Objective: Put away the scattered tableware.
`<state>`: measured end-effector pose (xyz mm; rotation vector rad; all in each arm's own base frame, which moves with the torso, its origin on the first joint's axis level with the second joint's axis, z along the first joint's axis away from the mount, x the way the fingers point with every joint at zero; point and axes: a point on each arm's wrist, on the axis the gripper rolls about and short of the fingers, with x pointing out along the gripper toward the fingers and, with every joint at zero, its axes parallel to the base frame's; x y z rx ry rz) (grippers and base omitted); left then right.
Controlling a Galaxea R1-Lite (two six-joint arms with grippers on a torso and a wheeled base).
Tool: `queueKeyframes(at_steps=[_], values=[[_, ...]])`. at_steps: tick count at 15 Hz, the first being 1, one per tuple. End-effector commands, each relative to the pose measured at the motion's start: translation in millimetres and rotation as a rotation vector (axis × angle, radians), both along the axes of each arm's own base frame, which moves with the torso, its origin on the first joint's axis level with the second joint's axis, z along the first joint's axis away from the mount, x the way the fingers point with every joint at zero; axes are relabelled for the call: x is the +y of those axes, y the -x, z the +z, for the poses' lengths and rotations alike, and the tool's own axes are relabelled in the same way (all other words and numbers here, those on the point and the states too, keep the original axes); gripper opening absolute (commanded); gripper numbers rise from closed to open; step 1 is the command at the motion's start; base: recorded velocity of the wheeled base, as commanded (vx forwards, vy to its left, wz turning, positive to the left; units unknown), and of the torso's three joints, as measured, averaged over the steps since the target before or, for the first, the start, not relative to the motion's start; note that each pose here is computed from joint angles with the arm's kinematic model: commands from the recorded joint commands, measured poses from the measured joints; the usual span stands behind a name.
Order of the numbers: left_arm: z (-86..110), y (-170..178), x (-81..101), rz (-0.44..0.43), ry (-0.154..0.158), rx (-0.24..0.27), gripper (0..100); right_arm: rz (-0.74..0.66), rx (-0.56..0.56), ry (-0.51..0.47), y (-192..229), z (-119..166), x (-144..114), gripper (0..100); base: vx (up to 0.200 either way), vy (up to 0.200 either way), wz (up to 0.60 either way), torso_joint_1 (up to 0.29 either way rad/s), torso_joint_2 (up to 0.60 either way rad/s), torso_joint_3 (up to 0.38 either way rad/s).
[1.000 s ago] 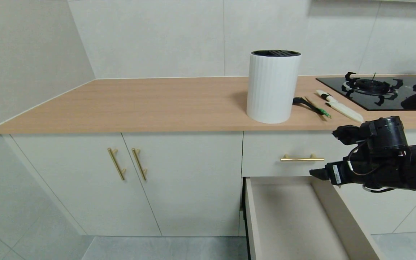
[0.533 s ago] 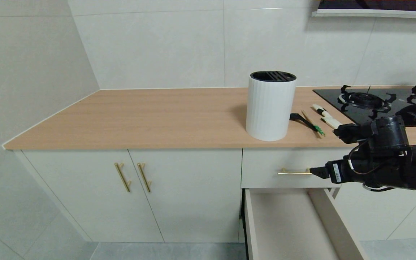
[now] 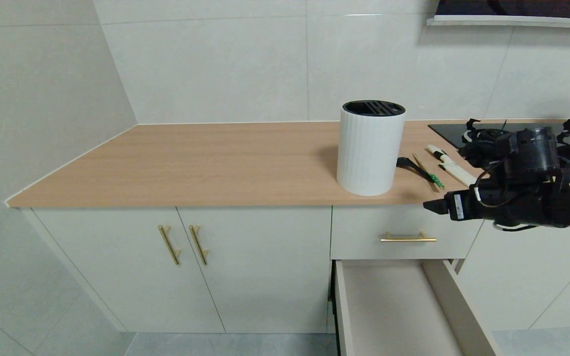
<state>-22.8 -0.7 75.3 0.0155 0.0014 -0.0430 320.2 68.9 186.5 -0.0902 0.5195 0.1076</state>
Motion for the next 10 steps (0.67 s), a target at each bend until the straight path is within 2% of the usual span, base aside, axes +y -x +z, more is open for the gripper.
queueKeyframes(at_steps=[1,2,5,10], values=[[0.1,-0.1,0.0,0.0,0.0,0.001,100,-0.017,-0.002,-0.022,-17.7,16.3,2.8,100,0.0,0.0,0.0,0.0,0.0,0.0],[0.1,-0.1,0.0,0.0,0.0,0.001,100,-0.06,0.013,-0.074,-28.9,19.5,5.1,100,0.0,0.0,0.0,0.0,0.0,0.0],[0.1,-0.1,0.0,0.0,0.0,0.001,100,-0.175,0.01,-0.047,-54.8,8.8,-1.5,100,0.0,0.0,0.0,0.0,0.0,0.0],[0.1,-0.1,0.0,0.0,0.0,0.001,100,-0.234,0.015,-0.081,-75.9,-2.1,-5.9,100,0.0,0.0,0.0,0.0,0.0,0.0]])
